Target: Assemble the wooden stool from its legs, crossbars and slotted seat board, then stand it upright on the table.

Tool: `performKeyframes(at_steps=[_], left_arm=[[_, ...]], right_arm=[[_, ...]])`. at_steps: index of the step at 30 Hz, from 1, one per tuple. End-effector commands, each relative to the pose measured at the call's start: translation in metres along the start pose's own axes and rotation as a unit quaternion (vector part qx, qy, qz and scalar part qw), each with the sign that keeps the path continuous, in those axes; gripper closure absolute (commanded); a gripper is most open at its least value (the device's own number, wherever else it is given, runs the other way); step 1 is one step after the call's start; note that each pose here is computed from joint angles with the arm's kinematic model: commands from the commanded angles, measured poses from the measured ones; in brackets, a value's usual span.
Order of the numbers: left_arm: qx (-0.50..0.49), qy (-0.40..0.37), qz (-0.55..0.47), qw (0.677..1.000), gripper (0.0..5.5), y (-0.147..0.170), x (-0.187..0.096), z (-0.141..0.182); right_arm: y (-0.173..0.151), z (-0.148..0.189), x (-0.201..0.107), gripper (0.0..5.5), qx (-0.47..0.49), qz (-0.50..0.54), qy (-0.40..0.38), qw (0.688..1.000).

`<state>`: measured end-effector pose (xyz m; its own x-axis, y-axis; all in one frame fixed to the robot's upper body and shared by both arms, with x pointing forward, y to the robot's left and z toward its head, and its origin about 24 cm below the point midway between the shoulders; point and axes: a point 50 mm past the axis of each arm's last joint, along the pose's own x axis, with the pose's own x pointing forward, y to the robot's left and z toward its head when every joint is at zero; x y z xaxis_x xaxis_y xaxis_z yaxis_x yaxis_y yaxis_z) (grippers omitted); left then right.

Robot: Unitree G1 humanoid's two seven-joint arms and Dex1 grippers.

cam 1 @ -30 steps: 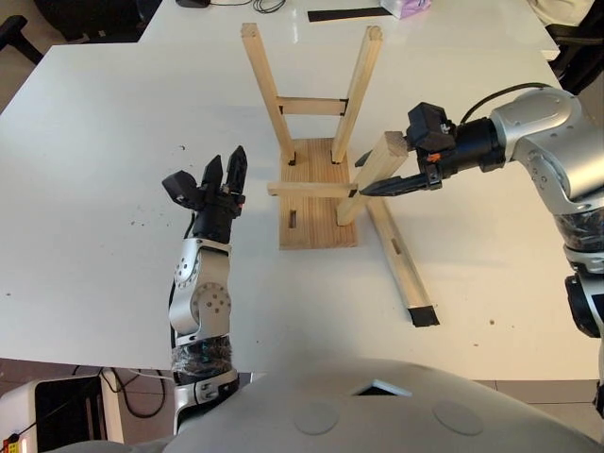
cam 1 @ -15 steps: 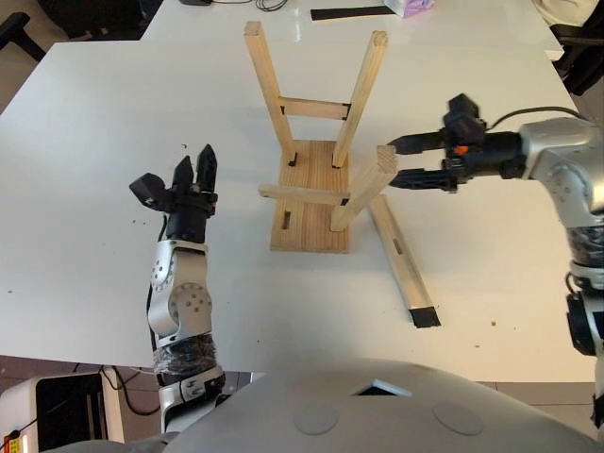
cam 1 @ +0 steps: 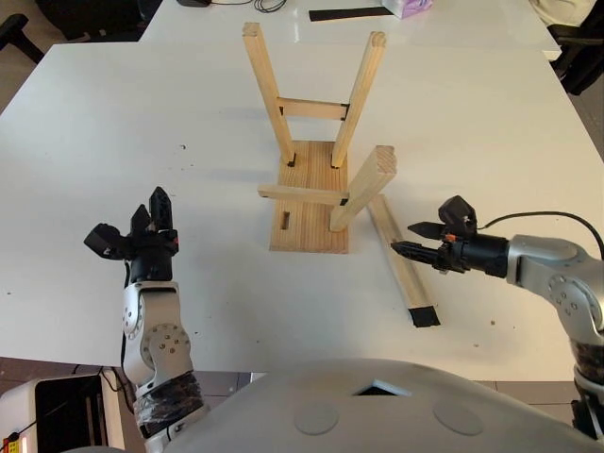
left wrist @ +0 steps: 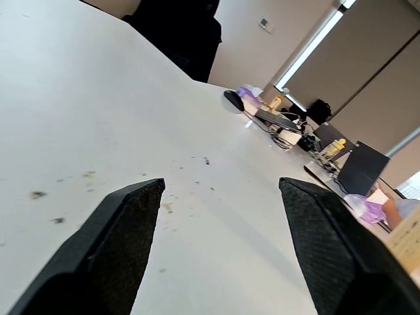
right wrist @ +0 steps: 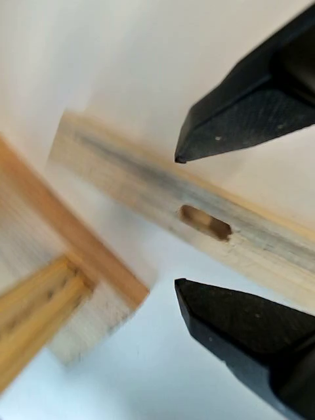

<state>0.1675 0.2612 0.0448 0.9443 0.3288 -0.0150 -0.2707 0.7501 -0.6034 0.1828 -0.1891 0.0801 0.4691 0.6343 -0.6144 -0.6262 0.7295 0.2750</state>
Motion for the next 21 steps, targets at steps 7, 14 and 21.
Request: performKeyframes(at_steps=[7,14,21], left_arm=[[-0.004,0.004,0.023,1.000,2.24,0.002,-0.011,-0.003],[-0.008,0.006,0.024,1.000,2.24,0.002,-0.008,-0.008],[0.001,0.015,0.008,1.000,2.24,-0.001,0.004,-0.012]], right_arm=[[0.013,-0.029,-0.013,2.24,-0.020,-0.025,0.068,0.997],[0.001,-0.052,-0.014,2.24,-0.020,-0.039,0.116,0.992],[-0.019,-0.067,-0.003,2.24,-0.070,-0.104,0.111,0.986]])
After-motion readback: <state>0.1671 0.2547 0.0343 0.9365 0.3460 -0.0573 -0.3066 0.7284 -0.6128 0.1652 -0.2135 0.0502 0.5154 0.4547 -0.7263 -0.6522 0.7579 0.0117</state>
